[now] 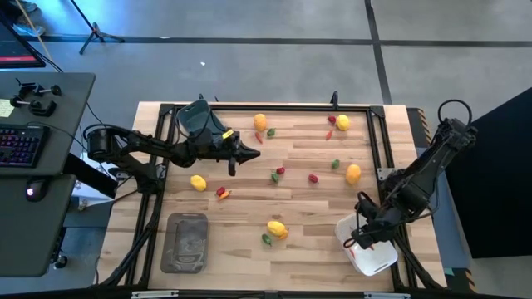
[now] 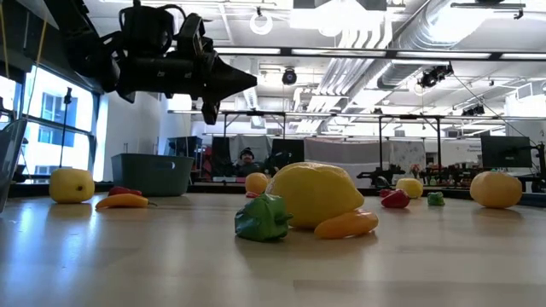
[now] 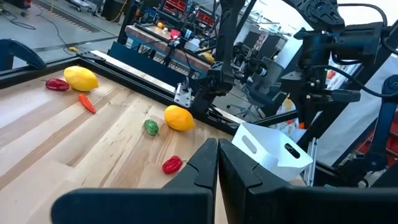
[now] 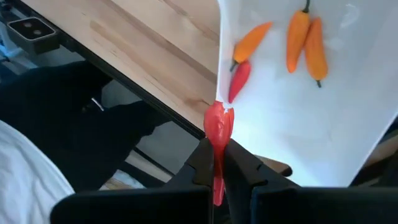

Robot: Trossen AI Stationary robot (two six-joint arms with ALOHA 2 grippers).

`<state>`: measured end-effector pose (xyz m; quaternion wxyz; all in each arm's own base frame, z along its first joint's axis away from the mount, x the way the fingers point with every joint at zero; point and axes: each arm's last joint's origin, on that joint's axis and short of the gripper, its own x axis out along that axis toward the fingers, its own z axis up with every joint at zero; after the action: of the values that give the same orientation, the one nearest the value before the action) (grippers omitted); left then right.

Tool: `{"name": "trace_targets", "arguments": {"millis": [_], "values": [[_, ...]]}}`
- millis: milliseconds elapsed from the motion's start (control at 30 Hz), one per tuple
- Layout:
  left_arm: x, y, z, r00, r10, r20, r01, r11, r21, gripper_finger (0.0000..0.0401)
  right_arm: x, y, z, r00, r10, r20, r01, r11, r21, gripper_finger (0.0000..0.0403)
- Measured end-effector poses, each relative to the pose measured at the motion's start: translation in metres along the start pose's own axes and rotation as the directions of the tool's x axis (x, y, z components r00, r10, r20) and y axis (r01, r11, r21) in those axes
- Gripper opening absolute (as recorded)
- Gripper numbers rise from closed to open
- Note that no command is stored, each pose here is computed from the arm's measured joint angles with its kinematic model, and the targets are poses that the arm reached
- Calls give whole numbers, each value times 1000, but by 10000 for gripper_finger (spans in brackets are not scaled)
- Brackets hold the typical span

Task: Sort produce into baskets
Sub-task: Put the dark orange chili pepper into the white bin

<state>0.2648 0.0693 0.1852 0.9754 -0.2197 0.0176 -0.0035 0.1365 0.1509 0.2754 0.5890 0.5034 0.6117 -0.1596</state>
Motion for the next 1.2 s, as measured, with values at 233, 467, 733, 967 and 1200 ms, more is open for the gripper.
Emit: {"name": "trace_targets", "arguments": {"millis": [233, 467, 733, 967, 1200], "values": [[0, 0, 0, 1000, 0, 0, 0, 1000, 18, 0, 0, -1, 1, 999, -2, 33, 2, 1000, 0, 5], [0, 0, 0, 1000, 0, 0, 0, 1000, 23, 0, 22, -8, 6, 999, 37, 9, -37, 998, -46, 5], [0, 0, 0, 1000, -1, -1, 1, 1000, 16, 0, 50, -17, 14, 993, 121, -1, -121, 993, 13, 5], [0, 0, 0, 1000, 1, -3, -1, 1000, -1, 0, 51, -23, 16, 998, 65, 13, -66, 998, 12, 5], [0, 0, -1, 1000, 3, -8, -3, 1000, -2, 0, 59, -34, 20, 1000, -5, 30, 4, 1000, 28, 5]]}}
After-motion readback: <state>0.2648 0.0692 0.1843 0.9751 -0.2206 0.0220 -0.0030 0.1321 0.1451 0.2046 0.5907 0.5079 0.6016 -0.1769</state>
